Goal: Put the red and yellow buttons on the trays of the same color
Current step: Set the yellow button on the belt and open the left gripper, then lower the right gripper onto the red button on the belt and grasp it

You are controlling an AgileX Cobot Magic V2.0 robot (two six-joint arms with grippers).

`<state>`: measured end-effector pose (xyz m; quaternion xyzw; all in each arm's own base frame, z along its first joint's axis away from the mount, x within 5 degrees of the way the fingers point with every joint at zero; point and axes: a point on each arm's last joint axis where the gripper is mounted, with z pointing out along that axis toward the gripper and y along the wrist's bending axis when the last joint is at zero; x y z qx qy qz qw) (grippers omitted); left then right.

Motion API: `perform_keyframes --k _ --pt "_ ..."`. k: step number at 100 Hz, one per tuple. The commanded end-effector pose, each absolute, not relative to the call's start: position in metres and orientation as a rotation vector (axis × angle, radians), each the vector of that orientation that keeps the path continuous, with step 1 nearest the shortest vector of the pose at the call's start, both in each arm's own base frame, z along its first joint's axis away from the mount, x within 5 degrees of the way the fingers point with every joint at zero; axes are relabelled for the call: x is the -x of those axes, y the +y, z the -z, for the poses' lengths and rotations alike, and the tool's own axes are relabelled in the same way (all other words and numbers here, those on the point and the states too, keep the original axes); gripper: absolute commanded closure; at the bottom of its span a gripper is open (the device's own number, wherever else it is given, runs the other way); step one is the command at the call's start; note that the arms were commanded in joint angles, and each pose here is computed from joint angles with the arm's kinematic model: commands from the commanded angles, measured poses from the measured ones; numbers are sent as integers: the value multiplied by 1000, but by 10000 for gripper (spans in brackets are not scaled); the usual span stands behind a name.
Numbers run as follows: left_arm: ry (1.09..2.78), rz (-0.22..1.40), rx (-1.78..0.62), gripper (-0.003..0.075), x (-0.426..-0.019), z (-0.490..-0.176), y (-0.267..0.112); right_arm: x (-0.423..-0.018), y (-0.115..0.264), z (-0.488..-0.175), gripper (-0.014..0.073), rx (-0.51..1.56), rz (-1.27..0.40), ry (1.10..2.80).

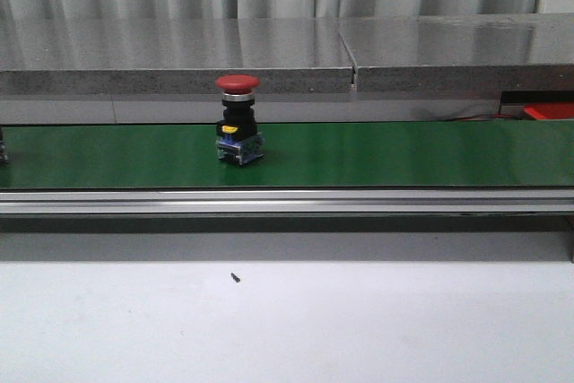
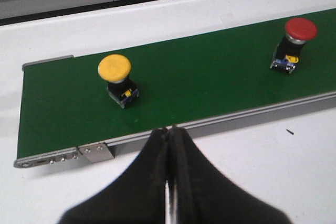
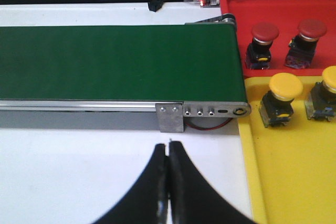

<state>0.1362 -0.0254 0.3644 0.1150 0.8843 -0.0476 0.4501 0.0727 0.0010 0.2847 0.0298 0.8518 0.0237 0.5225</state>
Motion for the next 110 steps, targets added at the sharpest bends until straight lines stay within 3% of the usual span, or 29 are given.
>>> perform_keyframes --k 1,34,68,82,101,110 --pt "2073 150 -256 739 -123 -369 -26 -80 1 -304 663 -67 -53 1971" --pt "2011 167 -246 739 -88 -352 -22 -112 4 -347 663 -27 -71 2064" --pt "1991 167 -245 739 -83 -354 -21 -185 33 -379 648 166 -141 2275" --pt "1991 167 -245 739 -83 -354 -21 -216 52 -387 475 243 -169 2330" --pt "1991 167 -245 739 -83 -354 -21 -251 79 -389 87 338 -195 2395" --pt "1991 167 -245 739 -83 -354 -21 -264 93 -386 11 384 -203 2435"
